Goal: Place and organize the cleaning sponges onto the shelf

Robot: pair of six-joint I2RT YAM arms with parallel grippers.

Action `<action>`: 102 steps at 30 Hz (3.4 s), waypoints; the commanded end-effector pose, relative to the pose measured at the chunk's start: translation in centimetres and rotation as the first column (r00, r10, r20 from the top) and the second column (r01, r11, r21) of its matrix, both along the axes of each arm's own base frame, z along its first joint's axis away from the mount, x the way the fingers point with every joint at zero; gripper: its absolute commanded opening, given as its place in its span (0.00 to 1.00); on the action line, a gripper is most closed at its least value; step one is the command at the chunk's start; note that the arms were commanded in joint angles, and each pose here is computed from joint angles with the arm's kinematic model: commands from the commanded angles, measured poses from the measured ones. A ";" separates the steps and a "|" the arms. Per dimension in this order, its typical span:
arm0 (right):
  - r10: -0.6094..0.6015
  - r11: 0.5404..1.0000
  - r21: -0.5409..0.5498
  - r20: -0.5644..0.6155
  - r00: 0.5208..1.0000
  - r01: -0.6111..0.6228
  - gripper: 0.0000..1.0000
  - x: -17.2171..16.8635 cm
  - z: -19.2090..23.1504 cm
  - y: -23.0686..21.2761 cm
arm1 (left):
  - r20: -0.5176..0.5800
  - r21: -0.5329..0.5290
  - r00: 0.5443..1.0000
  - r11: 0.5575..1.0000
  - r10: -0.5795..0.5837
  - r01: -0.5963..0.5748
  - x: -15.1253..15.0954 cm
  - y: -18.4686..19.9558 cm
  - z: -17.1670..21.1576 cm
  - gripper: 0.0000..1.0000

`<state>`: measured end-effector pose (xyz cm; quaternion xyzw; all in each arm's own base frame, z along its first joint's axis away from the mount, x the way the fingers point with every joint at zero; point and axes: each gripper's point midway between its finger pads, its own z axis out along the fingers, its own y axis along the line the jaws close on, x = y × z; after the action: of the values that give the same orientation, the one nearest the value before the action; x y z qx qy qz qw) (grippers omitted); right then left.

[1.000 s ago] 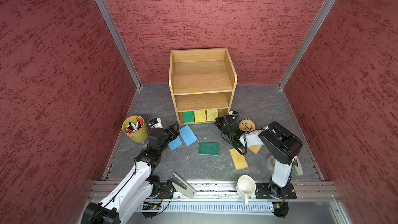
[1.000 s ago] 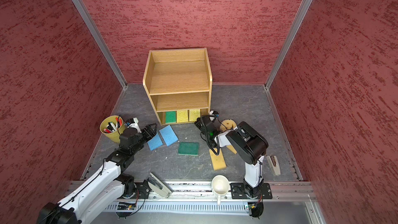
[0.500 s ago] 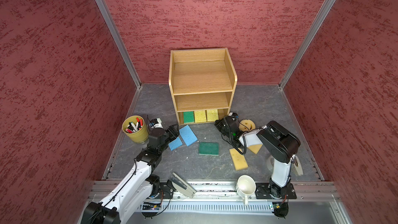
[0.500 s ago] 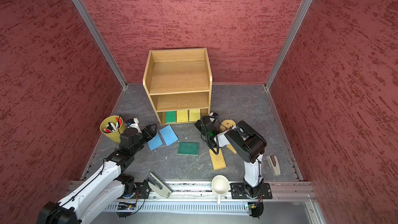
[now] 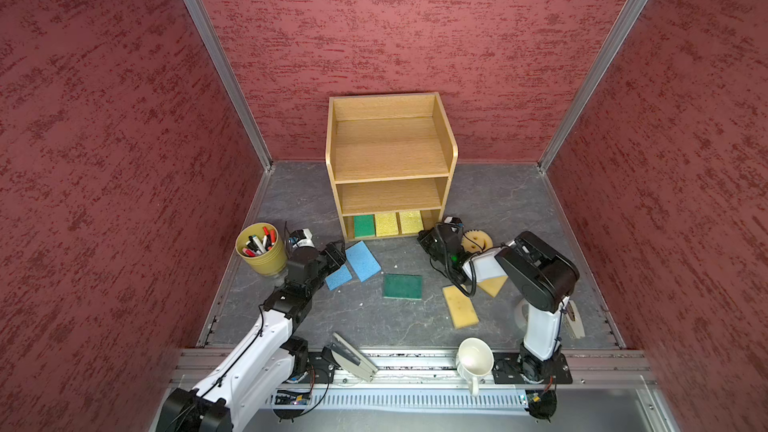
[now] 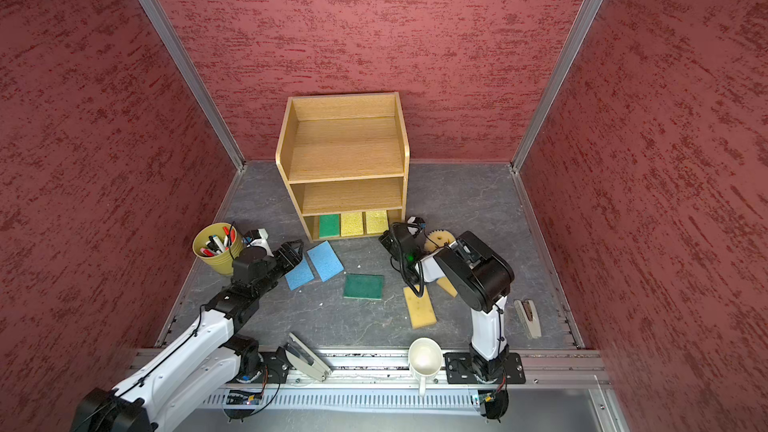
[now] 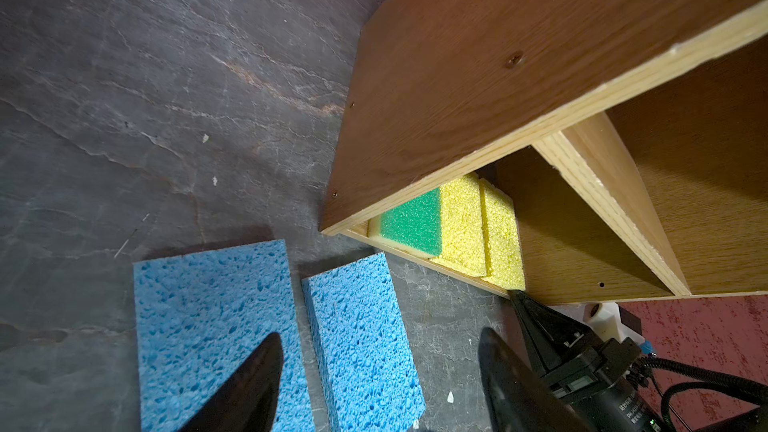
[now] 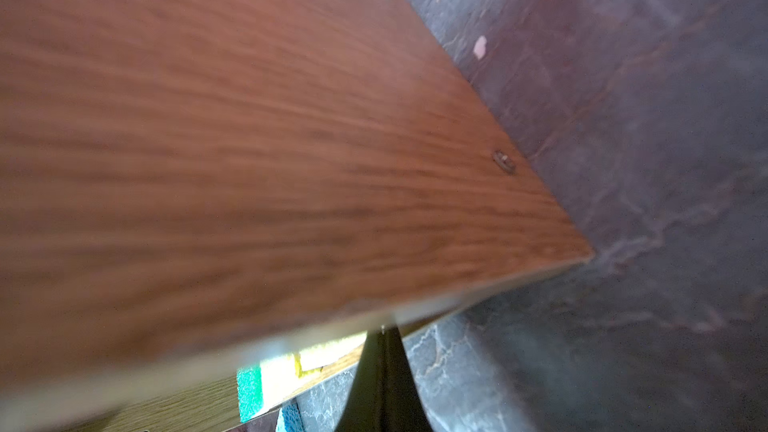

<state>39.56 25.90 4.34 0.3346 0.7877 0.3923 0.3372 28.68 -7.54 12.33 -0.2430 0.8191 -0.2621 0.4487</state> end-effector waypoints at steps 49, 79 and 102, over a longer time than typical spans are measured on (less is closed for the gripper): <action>0.765 0.548 -0.378 -0.133 0.630 -0.746 0.25 -15.7 -1.1 5.0 | -0.221 0.111 0.968 0.983 -0.117 0.144 -9.0 -7.9 -5.5 0.72; 0.661 0.746 -0.117 0.244 0.710 -0.655 0.00 -14.1 15.4 7.6 | 0.261 -0.099 0.921 0.940 -0.291 0.325 -4.2 -12.6 7.5 0.85; 0.710 0.615 -0.097 0.499 0.497 -0.782 0.81 -16.3 19.1 7.3 | 0.367 -0.283 0.874 0.856 -0.319 0.432 -2.3 -11.8 14.0 0.17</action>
<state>23.91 32.92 20.58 -0.0853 0.7544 0.5877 0.2796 27.13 -18.16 24.04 -0.1452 0.7208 -0.4827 0.4757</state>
